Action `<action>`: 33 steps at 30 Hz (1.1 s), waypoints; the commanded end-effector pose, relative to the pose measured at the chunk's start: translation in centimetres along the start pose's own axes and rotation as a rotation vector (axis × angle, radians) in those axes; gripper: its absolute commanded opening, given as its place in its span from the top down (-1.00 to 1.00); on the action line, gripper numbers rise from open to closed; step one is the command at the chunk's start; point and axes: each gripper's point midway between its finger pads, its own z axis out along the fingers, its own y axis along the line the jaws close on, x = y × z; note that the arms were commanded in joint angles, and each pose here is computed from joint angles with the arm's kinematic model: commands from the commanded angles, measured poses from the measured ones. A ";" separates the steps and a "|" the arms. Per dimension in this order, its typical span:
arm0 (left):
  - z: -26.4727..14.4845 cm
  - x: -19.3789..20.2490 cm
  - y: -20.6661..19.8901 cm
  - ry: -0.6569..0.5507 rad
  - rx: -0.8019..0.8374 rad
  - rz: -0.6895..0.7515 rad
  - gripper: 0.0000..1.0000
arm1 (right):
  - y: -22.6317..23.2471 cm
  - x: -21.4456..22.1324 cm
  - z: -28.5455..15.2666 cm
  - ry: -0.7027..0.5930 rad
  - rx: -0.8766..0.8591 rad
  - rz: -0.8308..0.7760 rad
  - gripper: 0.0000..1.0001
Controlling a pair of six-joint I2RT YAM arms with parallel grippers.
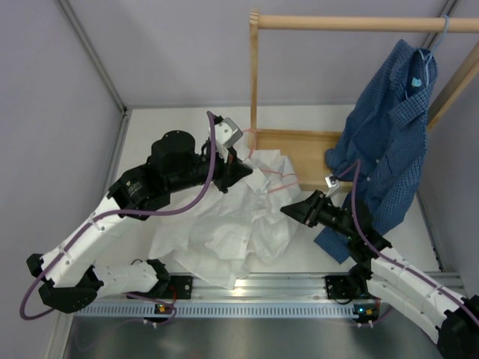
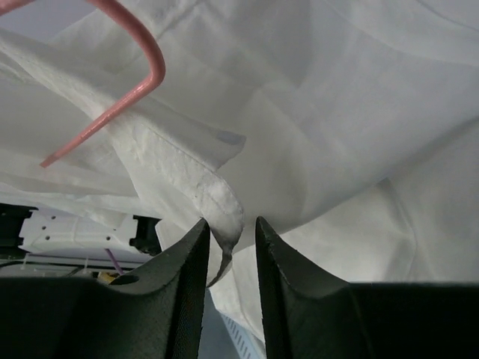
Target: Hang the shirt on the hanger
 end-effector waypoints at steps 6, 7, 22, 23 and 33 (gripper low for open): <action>-1.4 -2.8 -1.1 -0.133 0.041 0.006 1.00 | 4.0 -2.2 0.4 -0.070 -0.138 -0.054 1.00; -1.8 -2.9 -1.3 -0.138 0.049 0.012 1.00 | 4.0 -2.6 0.3 -0.084 -0.125 -0.066 1.00; -6.9 -2.1 -0.2 -0.162 -0.042 0.043 1.00 | 4.4 -12.9 -1.0 -0.175 0.153 -0.299 1.00; -7.1 -2.0 0.0 -0.155 -0.059 0.044 1.00 | 5.3 -13.2 -0.9 -0.170 0.140 -0.317 1.00; -6.2 -3.4 4.6 -0.124 -0.330 -0.020 1.00 | 16.4 -14.9 -2.6 -0.125 -0.118 -0.510 1.00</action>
